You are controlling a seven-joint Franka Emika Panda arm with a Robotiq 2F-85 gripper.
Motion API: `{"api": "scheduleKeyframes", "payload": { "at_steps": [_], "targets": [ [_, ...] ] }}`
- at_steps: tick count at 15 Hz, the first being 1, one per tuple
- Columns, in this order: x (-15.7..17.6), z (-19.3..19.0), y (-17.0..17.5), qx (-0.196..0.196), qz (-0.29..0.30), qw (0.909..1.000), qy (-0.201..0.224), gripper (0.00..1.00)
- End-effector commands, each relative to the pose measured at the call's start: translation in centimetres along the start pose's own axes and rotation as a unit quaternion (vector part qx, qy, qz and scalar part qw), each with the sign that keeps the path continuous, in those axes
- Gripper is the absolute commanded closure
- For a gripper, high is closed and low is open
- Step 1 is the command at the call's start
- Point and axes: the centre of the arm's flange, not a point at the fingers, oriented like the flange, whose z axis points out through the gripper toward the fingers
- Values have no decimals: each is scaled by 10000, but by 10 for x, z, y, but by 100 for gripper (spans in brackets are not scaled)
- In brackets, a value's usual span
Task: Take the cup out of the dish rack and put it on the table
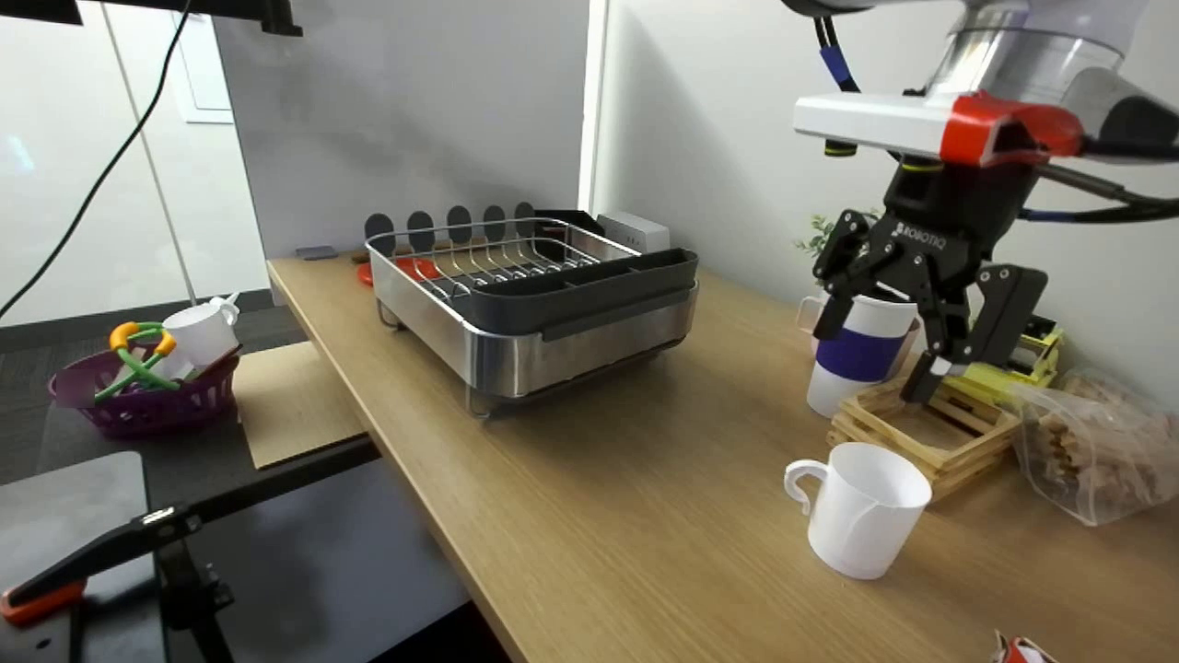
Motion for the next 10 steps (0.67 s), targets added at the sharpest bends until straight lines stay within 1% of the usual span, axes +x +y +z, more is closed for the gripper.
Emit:
{"api": "scheduleKeyframes", "payload": {
  "at_steps": [1,2,3,6,10],
  "targets": [
    [-67,-28,9,178,-94,9998,40,0],
    [-77,-35,10,226,-85,9997,12,0],
    [-33,-26,6,86,-12,10000,13,0],
    [-57,-39,9,143,-13,9999,13,0],
    [-60,-34,9,141,-15,9999,-43,0]
  ]
}}
